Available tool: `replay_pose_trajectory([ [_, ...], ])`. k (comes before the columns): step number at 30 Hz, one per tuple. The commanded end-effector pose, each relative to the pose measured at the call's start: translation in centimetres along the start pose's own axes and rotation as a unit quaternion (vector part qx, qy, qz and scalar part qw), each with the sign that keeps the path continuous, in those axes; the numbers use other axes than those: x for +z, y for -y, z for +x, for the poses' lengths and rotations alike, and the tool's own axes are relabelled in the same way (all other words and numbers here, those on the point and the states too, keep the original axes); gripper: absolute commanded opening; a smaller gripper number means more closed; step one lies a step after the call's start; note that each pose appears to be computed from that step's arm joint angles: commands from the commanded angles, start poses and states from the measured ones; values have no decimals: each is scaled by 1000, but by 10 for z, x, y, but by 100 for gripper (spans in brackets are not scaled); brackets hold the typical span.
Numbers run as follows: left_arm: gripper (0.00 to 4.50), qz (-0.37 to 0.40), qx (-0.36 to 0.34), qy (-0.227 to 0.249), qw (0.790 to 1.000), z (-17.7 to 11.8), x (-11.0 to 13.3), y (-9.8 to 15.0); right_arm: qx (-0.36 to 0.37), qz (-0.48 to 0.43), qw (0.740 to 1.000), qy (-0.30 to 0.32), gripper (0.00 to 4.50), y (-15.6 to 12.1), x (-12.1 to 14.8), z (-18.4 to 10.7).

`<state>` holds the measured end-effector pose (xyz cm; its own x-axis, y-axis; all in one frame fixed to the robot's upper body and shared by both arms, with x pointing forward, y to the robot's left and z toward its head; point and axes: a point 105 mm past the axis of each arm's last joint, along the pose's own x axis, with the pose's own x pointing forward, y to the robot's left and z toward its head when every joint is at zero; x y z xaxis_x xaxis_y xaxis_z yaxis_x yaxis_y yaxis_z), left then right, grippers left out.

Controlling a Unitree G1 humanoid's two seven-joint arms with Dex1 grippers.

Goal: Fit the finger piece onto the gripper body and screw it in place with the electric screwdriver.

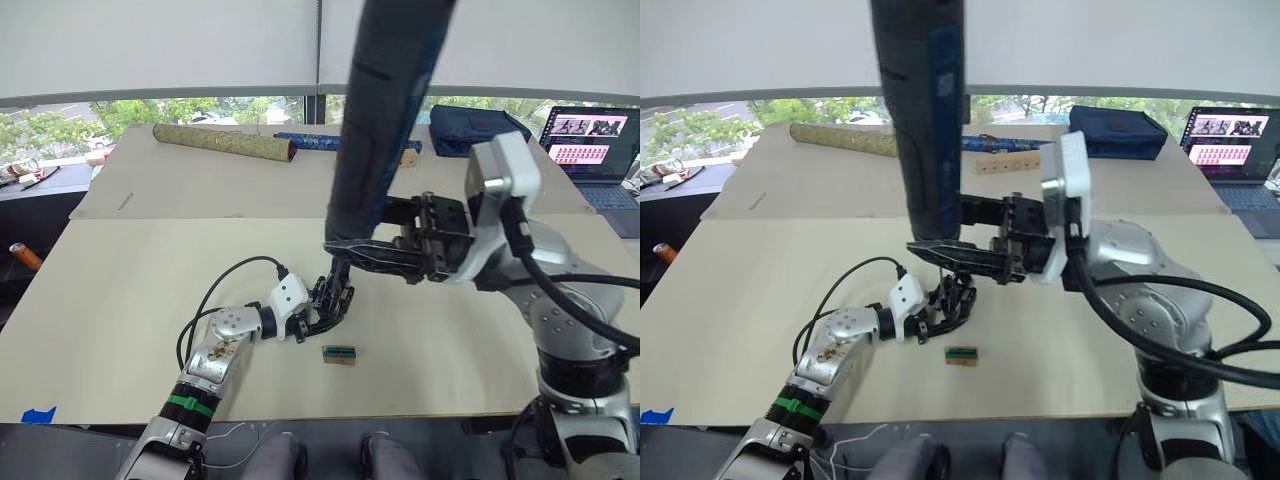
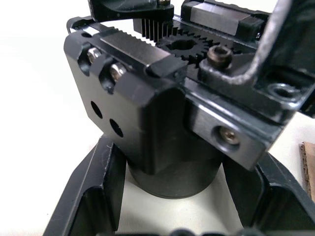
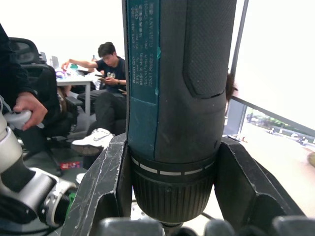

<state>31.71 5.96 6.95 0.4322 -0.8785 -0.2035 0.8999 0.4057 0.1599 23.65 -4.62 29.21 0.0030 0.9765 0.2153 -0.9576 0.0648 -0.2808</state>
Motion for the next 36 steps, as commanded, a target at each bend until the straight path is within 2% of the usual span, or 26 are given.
replay_pose_trajectory([
  [1, 231, -9, -12, -17, 1000, 0, -8, 4, 2, -23, 1000, 12, 190, 3, 8, 9],
  [8, 231, -13, -12, -18, 1000, 0, -9, 7, -9, -23, 1000, -10, 190, 11, -7, 19],
  [36, 231, -20, -11, -27, 999, -3, -13, 9, -25, -20, 999, -37, 190, 16, -40, 22],
])
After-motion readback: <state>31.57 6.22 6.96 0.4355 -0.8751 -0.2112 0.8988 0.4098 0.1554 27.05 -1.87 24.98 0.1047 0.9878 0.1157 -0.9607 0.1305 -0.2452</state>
